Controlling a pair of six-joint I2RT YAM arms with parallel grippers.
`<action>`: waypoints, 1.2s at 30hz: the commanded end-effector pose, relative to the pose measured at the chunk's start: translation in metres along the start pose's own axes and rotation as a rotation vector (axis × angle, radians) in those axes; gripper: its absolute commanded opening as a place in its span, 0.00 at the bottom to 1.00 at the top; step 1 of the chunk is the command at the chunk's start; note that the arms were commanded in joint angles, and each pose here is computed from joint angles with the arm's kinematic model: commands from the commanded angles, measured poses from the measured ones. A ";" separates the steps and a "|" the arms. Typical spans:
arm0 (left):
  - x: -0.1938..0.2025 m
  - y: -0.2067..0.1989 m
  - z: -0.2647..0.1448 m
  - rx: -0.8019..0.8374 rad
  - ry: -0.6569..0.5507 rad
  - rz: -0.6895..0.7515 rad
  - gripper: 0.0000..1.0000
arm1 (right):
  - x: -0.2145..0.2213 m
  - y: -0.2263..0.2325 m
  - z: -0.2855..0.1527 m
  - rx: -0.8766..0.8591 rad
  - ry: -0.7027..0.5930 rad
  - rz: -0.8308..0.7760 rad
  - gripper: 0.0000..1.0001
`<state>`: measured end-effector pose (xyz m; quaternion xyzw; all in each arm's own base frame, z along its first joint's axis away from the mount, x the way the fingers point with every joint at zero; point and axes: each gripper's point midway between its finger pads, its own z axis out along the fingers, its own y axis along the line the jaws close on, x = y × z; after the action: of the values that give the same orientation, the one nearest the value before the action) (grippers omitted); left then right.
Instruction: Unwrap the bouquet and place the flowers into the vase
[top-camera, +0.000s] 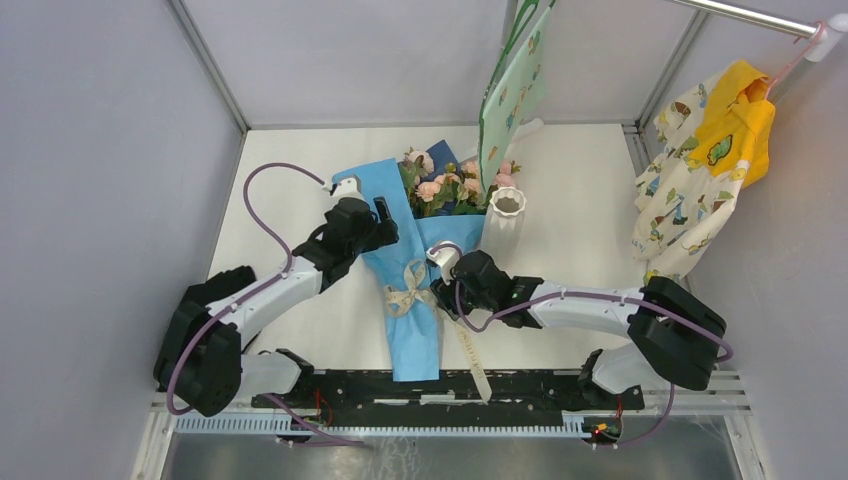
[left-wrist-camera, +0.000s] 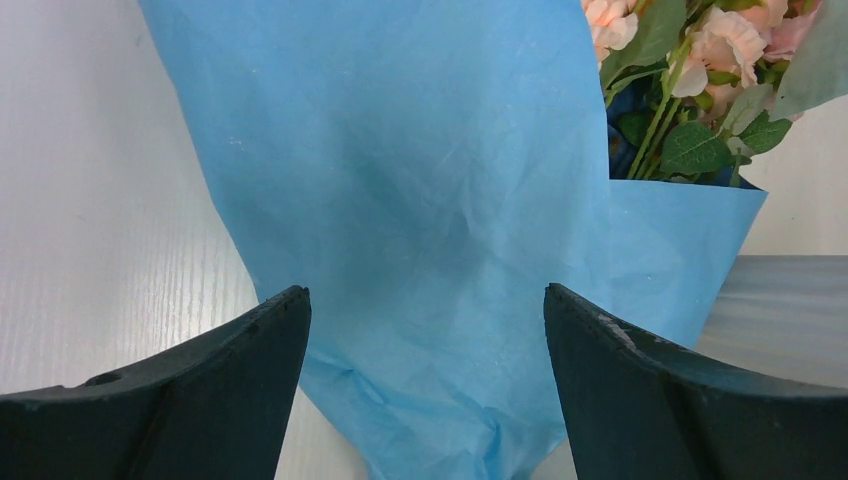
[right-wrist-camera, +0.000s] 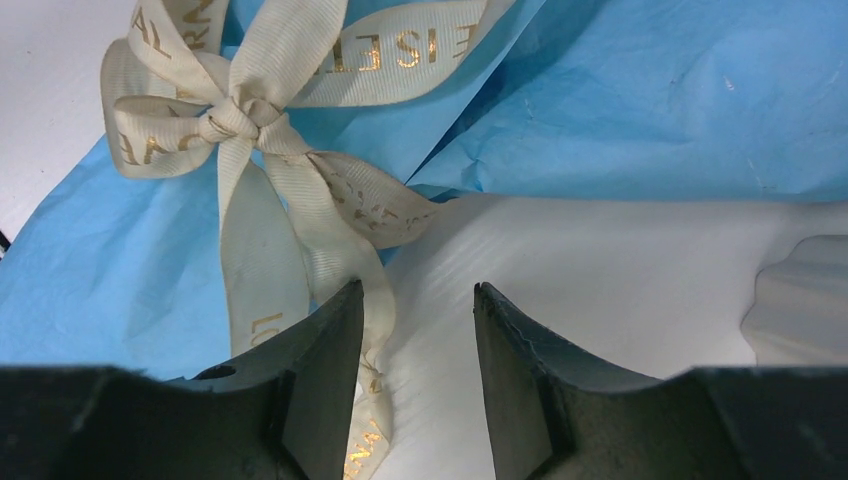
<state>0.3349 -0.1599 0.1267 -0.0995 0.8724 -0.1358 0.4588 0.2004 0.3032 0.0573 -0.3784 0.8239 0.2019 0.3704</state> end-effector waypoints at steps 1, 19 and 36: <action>-0.015 -0.006 -0.003 0.018 -0.075 0.000 0.91 | -0.014 0.007 0.006 -0.028 -0.057 0.029 0.50; 0.011 0.009 0.010 -0.041 -0.026 0.004 0.91 | -0.006 0.033 -0.016 -0.143 -0.072 0.072 0.57; 0.013 0.009 0.010 -0.043 -0.025 0.005 0.91 | 0.019 0.013 0.007 -0.039 -0.029 0.029 0.57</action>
<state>0.3275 -0.1553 0.0993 -0.0973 0.8829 -0.1112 0.4456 0.1803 0.3006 0.0393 -0.3747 0.8274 0.2225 0.3541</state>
